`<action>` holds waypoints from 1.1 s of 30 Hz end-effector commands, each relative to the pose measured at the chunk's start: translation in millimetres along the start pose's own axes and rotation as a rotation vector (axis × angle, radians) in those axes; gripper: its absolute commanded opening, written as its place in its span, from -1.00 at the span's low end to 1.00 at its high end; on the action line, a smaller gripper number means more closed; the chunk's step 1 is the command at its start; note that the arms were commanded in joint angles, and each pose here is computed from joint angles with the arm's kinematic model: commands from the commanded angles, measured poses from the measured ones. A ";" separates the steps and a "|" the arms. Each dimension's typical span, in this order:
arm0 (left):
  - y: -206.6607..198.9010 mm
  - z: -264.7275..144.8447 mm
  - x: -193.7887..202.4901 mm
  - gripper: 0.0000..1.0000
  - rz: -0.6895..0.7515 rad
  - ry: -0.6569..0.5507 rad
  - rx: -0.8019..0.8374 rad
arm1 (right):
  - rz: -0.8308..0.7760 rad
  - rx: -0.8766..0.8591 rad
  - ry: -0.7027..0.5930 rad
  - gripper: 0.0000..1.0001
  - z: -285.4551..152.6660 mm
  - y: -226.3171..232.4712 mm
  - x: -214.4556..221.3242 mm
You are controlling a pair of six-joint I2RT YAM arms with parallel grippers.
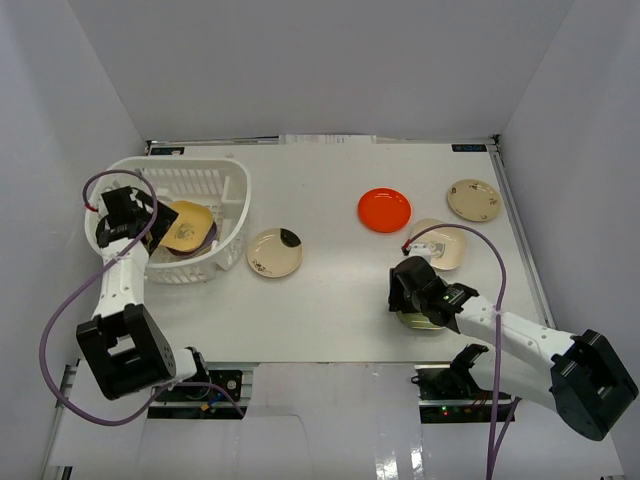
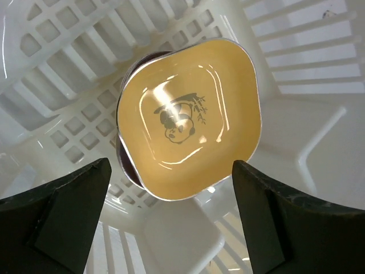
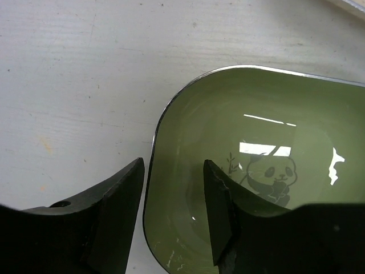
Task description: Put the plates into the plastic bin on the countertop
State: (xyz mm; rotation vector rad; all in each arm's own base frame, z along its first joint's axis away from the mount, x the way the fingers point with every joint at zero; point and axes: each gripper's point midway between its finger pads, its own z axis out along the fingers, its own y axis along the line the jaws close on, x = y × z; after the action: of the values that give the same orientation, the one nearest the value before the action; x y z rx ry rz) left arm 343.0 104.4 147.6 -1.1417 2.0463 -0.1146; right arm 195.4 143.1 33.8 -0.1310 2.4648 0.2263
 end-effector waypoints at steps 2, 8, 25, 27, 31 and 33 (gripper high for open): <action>-45.2 -37.5 -32.6 0.96 0.040 -0.081 0.193 | 0.009 -0.031 -0.010 -0.07 5.2 7.0 -1.5; -99.5 -110.9 -35.6 0.96 0.086 -0.111 0.466 | 0.005 -0.075 -0.027 -0.81 0.9 14.5 -5.9; -126.2 -242.4 166.8 0.73 0.486 0.440 0.956 | -0.565 -0.362 -0.141 -0.84 -76.2 153.6 -40.5; -122.1 -241.9 183.4 0.72 0.523 0.483 0.951 | -0.612 -0.410 -0.174 -0.85 -83.1 169.5 -46.8; -113.6 -230.3 221.4 0.71 0.578 0.567 0.892 | -0.705 -0.501 -0.222 -0.84 -95.6 196.5 -50.8; -112.5 -221.3 234.5 0.71 0.582 0.576 0.858 | -0.752 -0.529 -0.242 -0.84 -102.9 209.2 -50.0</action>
State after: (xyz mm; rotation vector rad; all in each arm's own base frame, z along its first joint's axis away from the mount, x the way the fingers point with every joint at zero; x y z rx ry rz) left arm 205.4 -193.8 236.9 0.0643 2.2615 -1.0487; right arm 142.3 300.0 134.5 -1.0677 2.0747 0.4524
